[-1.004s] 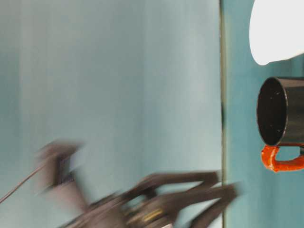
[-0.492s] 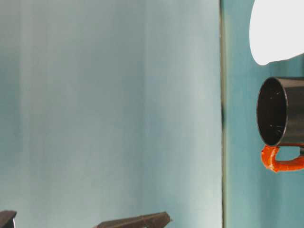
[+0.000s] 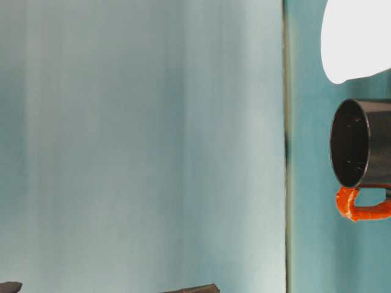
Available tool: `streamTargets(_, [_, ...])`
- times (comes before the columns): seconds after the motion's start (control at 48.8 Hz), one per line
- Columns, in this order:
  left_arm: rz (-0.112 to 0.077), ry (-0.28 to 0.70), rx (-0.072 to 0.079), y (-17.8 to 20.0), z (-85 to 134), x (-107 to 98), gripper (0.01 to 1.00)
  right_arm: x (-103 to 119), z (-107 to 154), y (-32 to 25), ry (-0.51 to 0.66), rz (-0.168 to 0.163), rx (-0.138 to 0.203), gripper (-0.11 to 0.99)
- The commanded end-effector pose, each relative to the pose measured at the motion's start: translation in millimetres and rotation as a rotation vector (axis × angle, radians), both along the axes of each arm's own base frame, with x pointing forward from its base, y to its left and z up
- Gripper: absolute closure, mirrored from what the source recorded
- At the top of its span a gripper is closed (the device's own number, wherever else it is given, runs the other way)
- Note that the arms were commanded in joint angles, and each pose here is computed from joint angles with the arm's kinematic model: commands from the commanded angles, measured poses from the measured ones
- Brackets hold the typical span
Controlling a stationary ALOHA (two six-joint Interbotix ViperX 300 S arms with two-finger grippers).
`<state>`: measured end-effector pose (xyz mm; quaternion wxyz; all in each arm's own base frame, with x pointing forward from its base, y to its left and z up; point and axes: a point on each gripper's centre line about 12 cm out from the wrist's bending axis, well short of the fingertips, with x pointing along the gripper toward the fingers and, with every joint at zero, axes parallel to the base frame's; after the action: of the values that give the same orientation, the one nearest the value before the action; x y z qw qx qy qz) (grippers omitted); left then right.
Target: Put the paper cup into the moved red handle cup holder.
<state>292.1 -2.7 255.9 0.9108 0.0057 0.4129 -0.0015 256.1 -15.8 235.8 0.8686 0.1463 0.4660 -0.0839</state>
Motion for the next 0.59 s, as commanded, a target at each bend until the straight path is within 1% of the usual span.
streamTargets(0.0, [0.0, -0.029, -0.001, -0.4, 8.0, 0.7, 0.213, 18.2, 6.1, -3.3, 0.005, 0.012, -0.024, 0.02])
streamTargets(0.041, [0.0, -0.029, -0.001, -0.4, 7.7, 1.0, 0.214, 24.1, 4.8, -5.1, 0.015, 0.019, -0.037, -0.05])
streamTargets(0.082, [-0.001, -0.029, -0.001, -0.8, 7.6, 0.5, 0.213, 30.7, 3.5, -6.3, 0.023, 0.023, -0.042, -0.09])
streamTargets(0.164, [0.0, -0.029, -0.001, -0.4, 7.6, 0.5, 0.213, 42.8, 0.2, -9.1, 0.046, 0.019, -0.041, -0.07])
streamTargets(0.266, [-0.001, -0.026, -0.001, -0.8, 6.5, 0.1, 0.213, 55.3, -7.0, -11.6, 0.09, 0.014, -0.035, -0.07])
streamTargets(0.307, [0.0, -0.025, -0.001, -0.4, 5.9, -0.2, 0.213, 60.0, -10.6, -13.0, 0.11, 0.012, -0.033, -0.07])
streamTargets(0.389, [-0.001, -0.021, -0.001, -0.8, 4.8, -0.7, 0.213, 68.5, -19.0, -13.8, 0.151, 0.013, -0.029, -0.07])
streamTargets(0.43, [0.0, -0.018, -0.001, -0.3, 4.1, -1.1, 0.213, 72.4, -25.5, -14.7, 0.177, 0.014, -0.027, -0.07])
streamTargets(0.553, [0.001, -0.018, -0.002, -0.3, 4.1, -1.1, 0.215, 80.5, -38.5, -15.5, 0.215, 0.014, -0.023, -0.07])
streamTargets(0.574, [0.0, -0.018, -0.002, -0.8, 3.6, -1.2, 0.215, 80.9, -40.6, -15.5, 0.222, 0.014, -0.022, -0.07])
